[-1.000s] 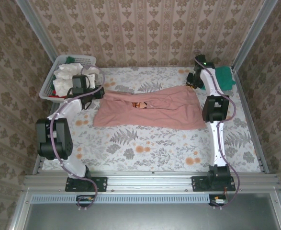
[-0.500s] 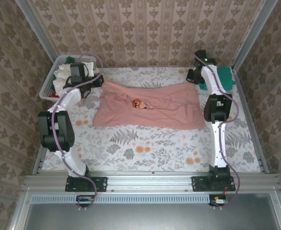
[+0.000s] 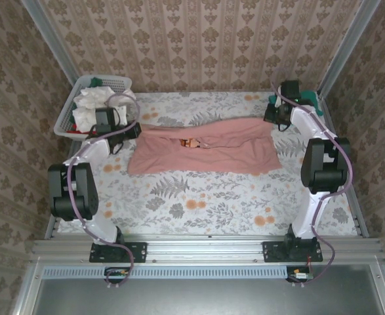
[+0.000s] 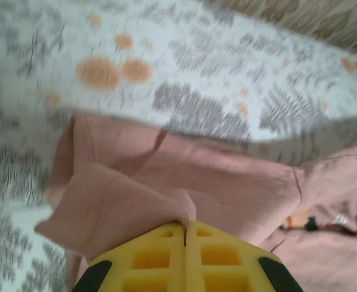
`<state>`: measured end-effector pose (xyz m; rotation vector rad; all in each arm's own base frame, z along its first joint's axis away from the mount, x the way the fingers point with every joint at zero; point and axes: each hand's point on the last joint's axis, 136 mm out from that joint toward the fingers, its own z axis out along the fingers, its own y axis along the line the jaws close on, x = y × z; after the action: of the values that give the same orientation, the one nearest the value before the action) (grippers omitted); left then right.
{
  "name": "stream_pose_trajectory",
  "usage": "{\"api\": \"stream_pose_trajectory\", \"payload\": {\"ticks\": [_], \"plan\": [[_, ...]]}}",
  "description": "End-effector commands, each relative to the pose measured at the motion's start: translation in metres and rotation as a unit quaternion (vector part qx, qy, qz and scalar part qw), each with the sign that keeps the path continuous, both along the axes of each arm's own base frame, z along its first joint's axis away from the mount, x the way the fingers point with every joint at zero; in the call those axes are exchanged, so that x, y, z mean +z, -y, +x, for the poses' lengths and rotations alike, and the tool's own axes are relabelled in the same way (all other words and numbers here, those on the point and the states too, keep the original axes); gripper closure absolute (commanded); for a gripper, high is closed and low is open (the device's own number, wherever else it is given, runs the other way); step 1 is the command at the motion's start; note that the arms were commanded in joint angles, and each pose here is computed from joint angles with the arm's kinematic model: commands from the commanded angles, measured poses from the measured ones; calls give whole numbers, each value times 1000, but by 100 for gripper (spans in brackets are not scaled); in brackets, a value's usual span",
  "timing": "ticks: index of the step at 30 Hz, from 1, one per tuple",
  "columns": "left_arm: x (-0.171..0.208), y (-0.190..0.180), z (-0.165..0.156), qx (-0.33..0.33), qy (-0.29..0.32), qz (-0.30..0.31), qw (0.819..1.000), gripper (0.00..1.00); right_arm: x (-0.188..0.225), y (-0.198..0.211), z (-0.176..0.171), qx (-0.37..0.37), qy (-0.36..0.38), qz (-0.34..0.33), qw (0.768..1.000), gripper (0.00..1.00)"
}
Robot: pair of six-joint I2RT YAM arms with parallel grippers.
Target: Fold and stack the t-shirts
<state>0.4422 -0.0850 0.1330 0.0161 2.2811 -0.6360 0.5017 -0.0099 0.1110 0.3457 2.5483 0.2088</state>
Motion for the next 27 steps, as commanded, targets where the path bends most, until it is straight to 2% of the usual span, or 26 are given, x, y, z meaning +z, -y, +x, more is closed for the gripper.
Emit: {"api": "stream_pose_trajectory", "payload": {"ticks": [1,4,7,11,14,17,20,24,26,27], "plan": [[7,-9,-1,19,26,5,999,100,-2,9,2,-5,25,6,1000,100],[6,-11,3,21,23,9,999,100,-2,11,6,-5,42,24,999,100],[16,-6,22,14,34,1,999,100,11,10,22,8,82,29,996,100],[44,-4,53,2,55,10,998,100,33,13,46,25,126,9,992,100],[54,-3,61,-4,72,18,997,100,38,16,54,40,145,-13,989,100],[37,-7,45,3,66,19,998,100,24,13,49,61,141,-27,988,99],[3,-9,18,29,44,2,999,100,-8,14,28,62,90,-34,993,97],[-32,-13,-12,70,14,5,997,100,-41,11,-2,37,5,20,999,97],[-36,-10,-22,67,10,10,998,100,-43,5,-11,32,1,41,999,96],[-36,-11,-26,69,7,13,998,100,-44,4,-15,29,-1,50,998,93]]}}
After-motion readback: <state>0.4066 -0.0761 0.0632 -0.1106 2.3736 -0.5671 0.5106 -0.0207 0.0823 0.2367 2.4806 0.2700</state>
